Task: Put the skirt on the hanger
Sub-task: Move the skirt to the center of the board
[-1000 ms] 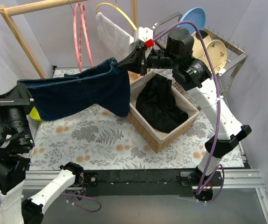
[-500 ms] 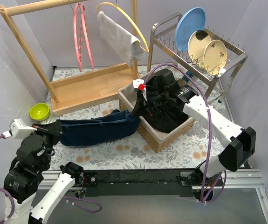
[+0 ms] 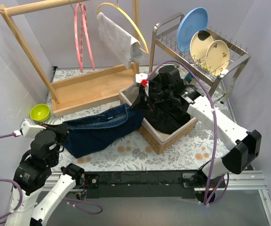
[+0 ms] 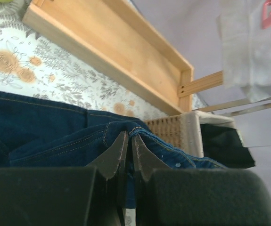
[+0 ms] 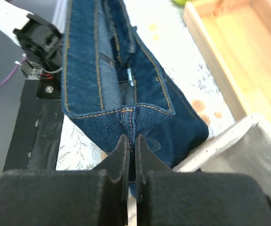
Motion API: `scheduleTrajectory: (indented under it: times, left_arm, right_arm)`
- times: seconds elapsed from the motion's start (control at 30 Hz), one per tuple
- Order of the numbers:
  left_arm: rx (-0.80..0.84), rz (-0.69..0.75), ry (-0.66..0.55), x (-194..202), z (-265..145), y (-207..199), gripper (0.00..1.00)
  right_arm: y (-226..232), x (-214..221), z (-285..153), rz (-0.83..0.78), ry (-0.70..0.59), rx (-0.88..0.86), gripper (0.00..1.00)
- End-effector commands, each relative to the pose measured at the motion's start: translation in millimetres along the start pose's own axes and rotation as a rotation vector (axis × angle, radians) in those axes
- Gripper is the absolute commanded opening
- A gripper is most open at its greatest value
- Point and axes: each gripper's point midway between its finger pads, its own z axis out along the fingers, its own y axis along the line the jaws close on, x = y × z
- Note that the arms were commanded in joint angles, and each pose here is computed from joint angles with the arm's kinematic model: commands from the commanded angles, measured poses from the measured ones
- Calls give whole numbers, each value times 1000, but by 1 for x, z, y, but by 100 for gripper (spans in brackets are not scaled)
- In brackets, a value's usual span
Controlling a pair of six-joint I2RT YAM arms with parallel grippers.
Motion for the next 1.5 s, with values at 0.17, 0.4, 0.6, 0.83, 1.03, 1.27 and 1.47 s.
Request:
scheduleTrajectory:
  times: [0.17, 0.4, 0.6, 0.83, 1.03, 1.27, 1.47]
  left_arm:
    - [-161, -10, -149, -7, 21, 30, 0]
    - [-294, 70, -189, 23, 64, 44, 0]
    - [-489, 77, -257, 35, 76, 82, 0]
    - [-556, 75, -239, 46, 98, 109, 0]
    - [-671, -56, -128, 56, 136, 153, 27]
    - [-673, -117, -101, 45, 147, 158, 78]
    - [-576, -112, -118, 21, 143, 124, 98]
  right_arm:
    - [-60, 27, 32, 152, 29, 172, 1]
    - [-97, 48, 65, 196, 73, 437, 1]
    - [-121, 70, 88, 198, 141, 557, 1]
    - [-147, 83, 91, 131, 190, 699, 1]
    - [-159, 83, 90, 109, 189, 756, 13]
    - [-151, 73, 95, 98, 167, 696, 41]
    - [-126, 30, 84, 56, 106, 587, 47]
